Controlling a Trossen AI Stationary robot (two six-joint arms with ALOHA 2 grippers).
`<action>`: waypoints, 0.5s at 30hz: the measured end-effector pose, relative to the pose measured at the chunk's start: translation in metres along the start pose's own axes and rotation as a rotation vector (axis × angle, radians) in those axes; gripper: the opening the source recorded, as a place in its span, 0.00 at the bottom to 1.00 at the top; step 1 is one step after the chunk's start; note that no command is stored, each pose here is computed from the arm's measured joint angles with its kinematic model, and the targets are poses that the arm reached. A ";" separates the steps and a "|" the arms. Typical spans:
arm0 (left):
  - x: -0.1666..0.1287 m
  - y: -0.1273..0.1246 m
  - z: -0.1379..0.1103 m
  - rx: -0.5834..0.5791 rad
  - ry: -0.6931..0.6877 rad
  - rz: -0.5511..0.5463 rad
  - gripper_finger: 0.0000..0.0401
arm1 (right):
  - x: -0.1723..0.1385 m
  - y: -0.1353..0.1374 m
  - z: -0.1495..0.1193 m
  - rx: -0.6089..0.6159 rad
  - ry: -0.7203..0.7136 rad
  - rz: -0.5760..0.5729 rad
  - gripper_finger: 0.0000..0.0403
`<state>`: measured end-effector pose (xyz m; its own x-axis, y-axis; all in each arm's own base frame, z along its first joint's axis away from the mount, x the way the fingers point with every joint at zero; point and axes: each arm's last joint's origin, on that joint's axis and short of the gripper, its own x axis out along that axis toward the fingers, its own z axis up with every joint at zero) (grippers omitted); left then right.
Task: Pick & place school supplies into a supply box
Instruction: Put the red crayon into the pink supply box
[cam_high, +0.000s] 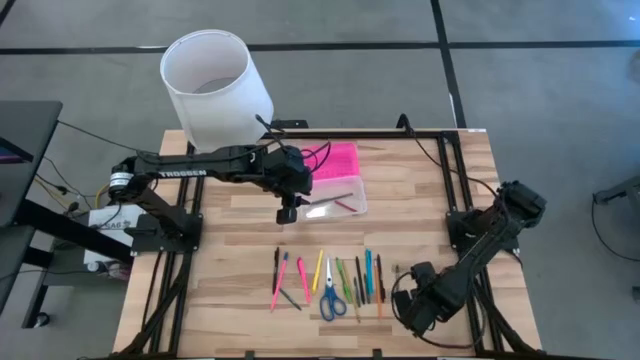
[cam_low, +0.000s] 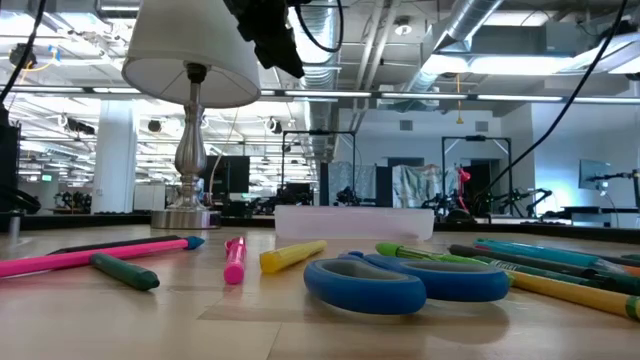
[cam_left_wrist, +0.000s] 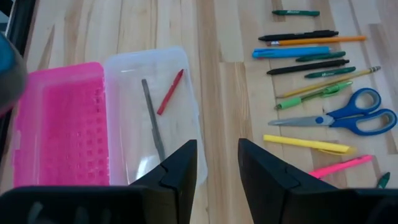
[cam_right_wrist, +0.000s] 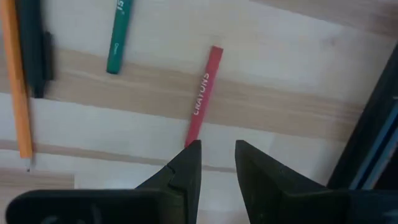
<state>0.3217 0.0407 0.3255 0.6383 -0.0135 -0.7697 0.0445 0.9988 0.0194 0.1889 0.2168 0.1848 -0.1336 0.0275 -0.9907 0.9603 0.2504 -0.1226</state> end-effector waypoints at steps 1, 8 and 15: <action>0.000 0.000 0.000 0.000 -0.001 0.000 0.28 | 0.000 0.000 0.000 -0.001 -0.015 0.009 0.23; 0.000 0.000 0.000 -0.011 -0.001 0.000 0.28 | 0.018 0.000 0.005 -0.002 -0.044 0.068 0.23; -0.004 -0.001 0.001 -0.037 -0.014 0.001 0.28 | 0.030 -0.004 0.006 -0.011 -0.035 0.071 0.23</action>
<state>0.3196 0.0397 0.3288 0.6488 -0.0132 -0.7609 0.0161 0.9999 -0.0036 0.1828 0.2105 0.1554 -0.0565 0.0115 -0.9983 0.9643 0.2598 -0.0516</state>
